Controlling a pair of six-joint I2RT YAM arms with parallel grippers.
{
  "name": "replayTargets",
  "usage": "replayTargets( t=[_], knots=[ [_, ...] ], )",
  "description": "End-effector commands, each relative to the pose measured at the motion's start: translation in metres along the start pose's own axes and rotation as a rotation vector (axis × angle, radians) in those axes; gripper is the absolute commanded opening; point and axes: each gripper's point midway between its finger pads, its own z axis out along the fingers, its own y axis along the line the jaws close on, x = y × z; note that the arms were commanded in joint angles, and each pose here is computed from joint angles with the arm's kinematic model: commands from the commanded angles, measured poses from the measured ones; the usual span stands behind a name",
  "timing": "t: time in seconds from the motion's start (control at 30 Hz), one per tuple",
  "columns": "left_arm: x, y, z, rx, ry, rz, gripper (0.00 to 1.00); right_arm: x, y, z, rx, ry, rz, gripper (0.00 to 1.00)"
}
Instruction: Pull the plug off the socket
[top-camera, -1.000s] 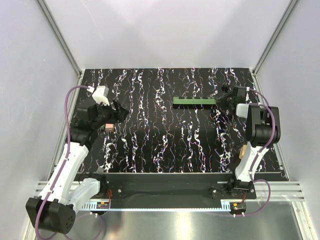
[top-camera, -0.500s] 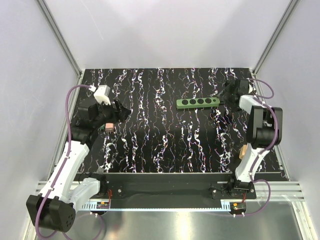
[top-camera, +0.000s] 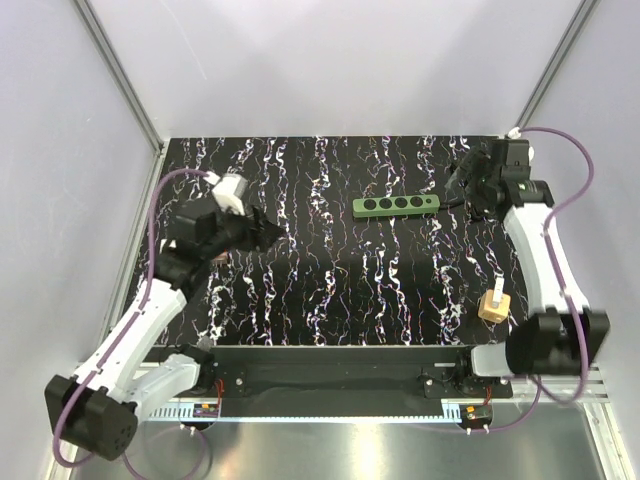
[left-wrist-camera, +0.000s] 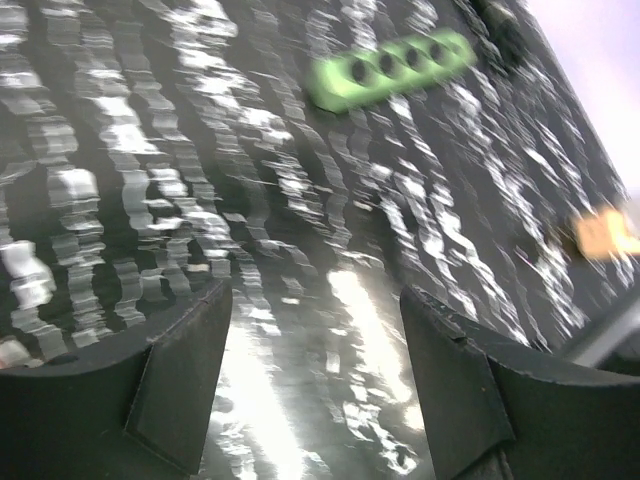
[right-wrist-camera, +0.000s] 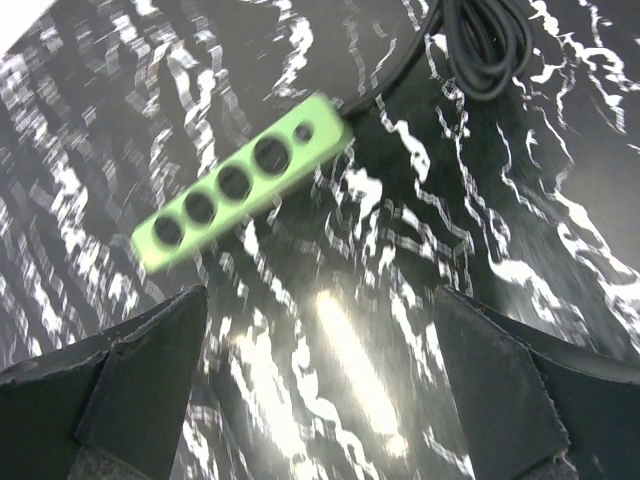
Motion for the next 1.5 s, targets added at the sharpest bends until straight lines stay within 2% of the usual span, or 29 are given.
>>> replayTargets(
  t=[0.0,0.07,0.13,0.17,0.33,0.37,0.43,0.47,0.5,0.6,0.67,0.7,0.87,0.97,1.17,1.3,1.47],
  knots=[
    [-0.011,-0.040,0.010,0.079,-0.047,-0.003,0.72,0.011,-0.016,-0.058,0.049,-0.016,-0.068,1.00],
    [-0.008,-0.069,0.016,0.159,-0.046,-0.019,0.72,0.013,-0.021,-0.083,0.031,-0.057,-0.066,1.00],
    [-0.026,-0.106,0.028,0.274,-0.116,-0.037,0.72,0.015,-0.028,-0.099,0.028,-0.103,-0.075,1.00],
    [-0.024,-0.114,0.035,0.297,-0.113,-0.039,0.72,0.016,-0.032,-0.103,0.036,-0.118,-0.066,1.00],
    [-0.018,-0.179,0.094,0.418,-0.102,0.047,0.72,0.030,-0.049,-0.126,0.043,-0.162,-0.056,1.00],
    [-0.035,-0.198,0.099,0.474,-0.150,0.047,0.72,0.035,-0.058,-0.126,0.082,-0.163,-0.041,1.00],
    [-0.010,-0.218,0.130,0.542,-0.089,0.043,0.71,0.041,-0.064,-0.132,0.089,-0.171,-0.009,1.00],
    [-0.027,-0.237,0.135,0.603,-0.140,0.038,0.70,0.044,-0.067,-0.131,0.099,-0.173,-0.006,1.00],
    [-0.003,-0.241,0.158,0.627,-0.084,0.040,0.69,0.043,-0.069,-0.134,0.102,-0.187,0.008,1.00],
    [0.021,-0.273,0.195,0.705,-0.046,0.064,0.67,0.039,-0.077,-0.145,0.137,-0.228,0.033,1.00],
    [0.018,-0.292,0.208,0.748,-0.069,0.082,0.67,0.045,-0.096,-0.148,0.226,-0.228,0.038,1.00],
    [0.042,-0.290,0.225,0.756,-0.021,0.087,0.67,0.048,-0.102,-0.149,0.258,-0.223,0.049,1.00],
    [0.070,-0.310,0.248,0.813,0.033,0.021,0.65,0.039,-0.123,-0.165,0.393,-0.256,0.078,1.00],
    [0.091,-0.323,0.251,0.830,0.073,-0.003,0.63,0.040,-0.124,-0.155,0.434,-0.221,0.079,1.00],
    [0.146,-0.348,0.254,0.831,0.196,-0.008,0.62,0.064,-0.133,-0.114,0.457,-0.043,0.172,0.97],
    [0.154,-0.353,0.255,0.840,0.228,-0.006,0.63,0.063,-0.147,-0.103,0.524,-0.025,0.165,0.94],
    [0.152,-0.350,0.260,0.809,0.239,0.067,0.62,0.082,-0.154,-0.084,0.541,0.085,0.163,0.87]
  ],
)
